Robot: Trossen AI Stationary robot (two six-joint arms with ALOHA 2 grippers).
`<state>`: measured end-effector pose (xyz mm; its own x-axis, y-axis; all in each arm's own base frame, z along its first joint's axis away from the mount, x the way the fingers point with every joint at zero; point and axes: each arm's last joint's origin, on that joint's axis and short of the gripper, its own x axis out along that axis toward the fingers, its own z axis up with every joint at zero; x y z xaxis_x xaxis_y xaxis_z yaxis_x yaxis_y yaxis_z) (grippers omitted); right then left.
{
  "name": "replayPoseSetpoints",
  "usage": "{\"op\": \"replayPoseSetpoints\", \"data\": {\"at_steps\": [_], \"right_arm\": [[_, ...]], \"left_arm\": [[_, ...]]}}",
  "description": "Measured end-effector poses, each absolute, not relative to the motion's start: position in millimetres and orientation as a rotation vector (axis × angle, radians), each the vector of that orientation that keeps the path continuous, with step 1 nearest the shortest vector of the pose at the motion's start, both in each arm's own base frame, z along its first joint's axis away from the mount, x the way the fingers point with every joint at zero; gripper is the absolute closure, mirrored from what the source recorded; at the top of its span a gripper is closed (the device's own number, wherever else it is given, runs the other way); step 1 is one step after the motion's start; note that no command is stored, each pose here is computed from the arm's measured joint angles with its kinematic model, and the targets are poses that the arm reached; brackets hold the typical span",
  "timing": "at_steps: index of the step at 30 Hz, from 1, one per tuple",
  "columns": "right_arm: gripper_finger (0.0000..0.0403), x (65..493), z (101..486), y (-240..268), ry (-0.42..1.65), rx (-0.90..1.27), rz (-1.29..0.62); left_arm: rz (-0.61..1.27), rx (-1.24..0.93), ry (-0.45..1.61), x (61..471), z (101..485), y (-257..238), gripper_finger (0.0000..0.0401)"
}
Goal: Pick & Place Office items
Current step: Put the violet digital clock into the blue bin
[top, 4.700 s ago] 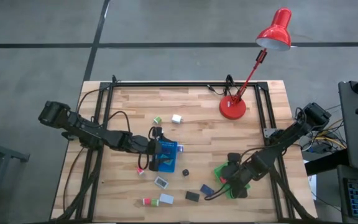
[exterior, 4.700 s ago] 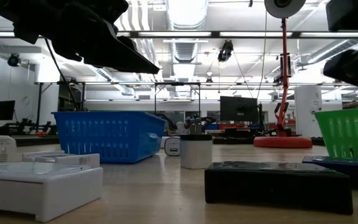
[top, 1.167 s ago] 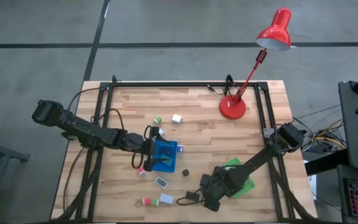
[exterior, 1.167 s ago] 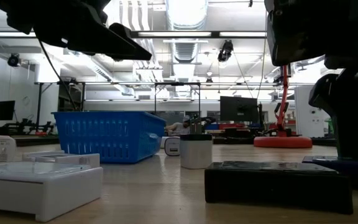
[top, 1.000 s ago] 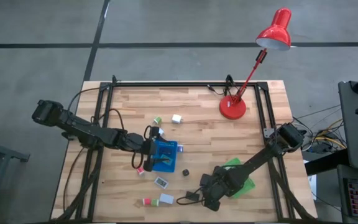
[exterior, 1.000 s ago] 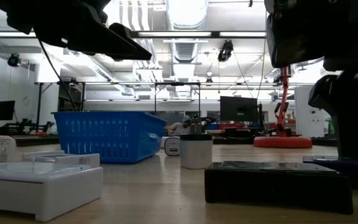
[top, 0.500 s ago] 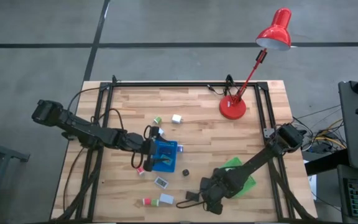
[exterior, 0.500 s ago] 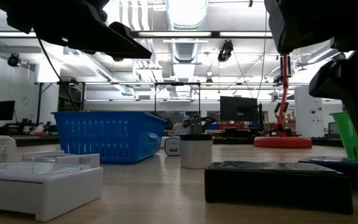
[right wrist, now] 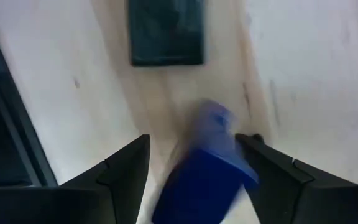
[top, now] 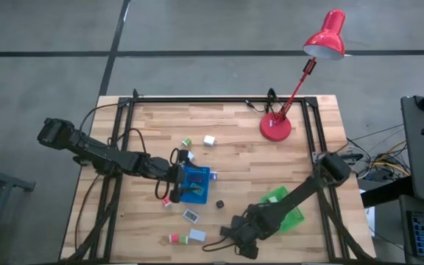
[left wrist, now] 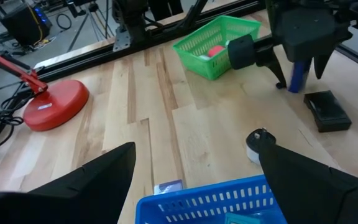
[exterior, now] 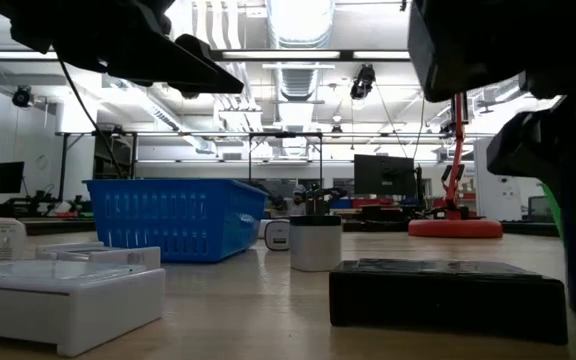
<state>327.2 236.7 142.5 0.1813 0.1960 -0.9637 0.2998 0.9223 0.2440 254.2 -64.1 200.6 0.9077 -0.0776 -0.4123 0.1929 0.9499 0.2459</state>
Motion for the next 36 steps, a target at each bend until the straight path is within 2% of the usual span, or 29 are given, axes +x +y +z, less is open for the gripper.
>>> {"op": "replayPoseSetpoints", "data": {"at_steps": [9,18,22,28,36], "right_arm": [[0.0172,337.4,166.4,234.3,1.408,0.307,-0.134],[0.0178,338.1,169.2,231.1,1.413,0.318,-0.157],[0.0218,337.8,170.1,231.3,1.418,0.318,-0.156],[0.0355,337.5,172.3,231.2,1.406,0.276,-0.161],[0.0351,340.4,187.0,228.7,1.323,0.120,-0.215]], "left_arm": [[-0.157,0.294,0.417,253.8,199.9,-64.6,0.0055],[-0.161,0.297,0.418,253.7,199.8,-64.7,0.0055],[-0.161,0.298,0.420,253.6,199.6,-64.8,0.0055],[-0.162,0.300,0.433,253.1,198.5,-64.6,0.0055],[-0.157,0.305,0.448,251.8,197.9,-64.1,0.0055]]}}
